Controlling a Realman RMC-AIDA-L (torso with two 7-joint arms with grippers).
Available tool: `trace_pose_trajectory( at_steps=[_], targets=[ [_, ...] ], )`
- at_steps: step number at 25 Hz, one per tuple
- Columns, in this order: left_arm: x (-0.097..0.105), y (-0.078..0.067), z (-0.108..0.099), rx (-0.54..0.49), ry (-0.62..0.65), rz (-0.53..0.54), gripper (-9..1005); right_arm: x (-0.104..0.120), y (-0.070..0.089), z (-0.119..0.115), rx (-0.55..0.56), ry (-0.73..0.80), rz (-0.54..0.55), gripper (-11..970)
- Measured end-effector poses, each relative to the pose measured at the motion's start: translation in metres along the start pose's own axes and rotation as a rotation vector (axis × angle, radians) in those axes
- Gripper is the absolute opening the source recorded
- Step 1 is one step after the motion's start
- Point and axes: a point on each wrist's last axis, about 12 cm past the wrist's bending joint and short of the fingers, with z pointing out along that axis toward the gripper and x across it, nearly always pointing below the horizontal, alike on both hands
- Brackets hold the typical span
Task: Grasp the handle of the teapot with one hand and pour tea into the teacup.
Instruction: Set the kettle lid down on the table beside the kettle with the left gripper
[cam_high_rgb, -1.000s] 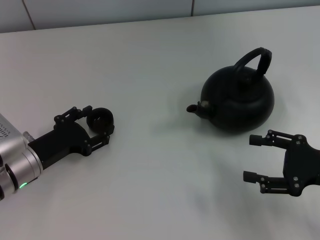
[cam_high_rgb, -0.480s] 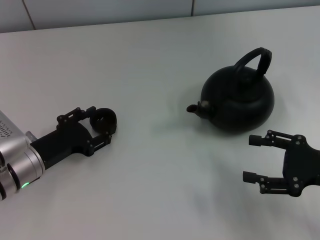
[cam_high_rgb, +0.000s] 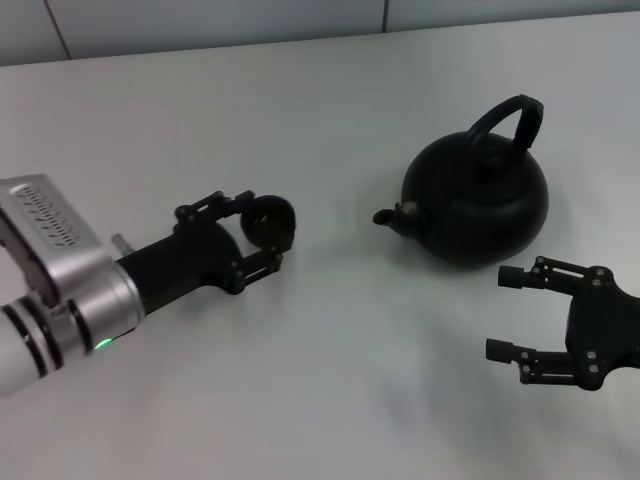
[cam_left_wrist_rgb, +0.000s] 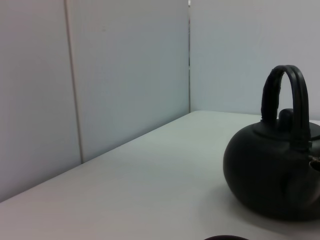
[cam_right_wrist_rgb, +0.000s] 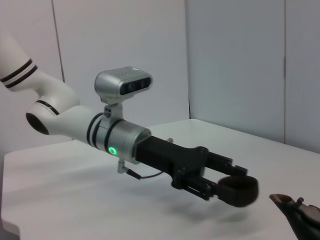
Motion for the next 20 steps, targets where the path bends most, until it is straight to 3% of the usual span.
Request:
trace_pose_trajectory(
  at_steps=[20],
  targets=[
    [0.01, -0.016, 0.009, -0.019, 0.063, 0.044, 739, 0.0, 0.0, 0.0, 0.0, -0.001, -0.003, 810]
  ],
)
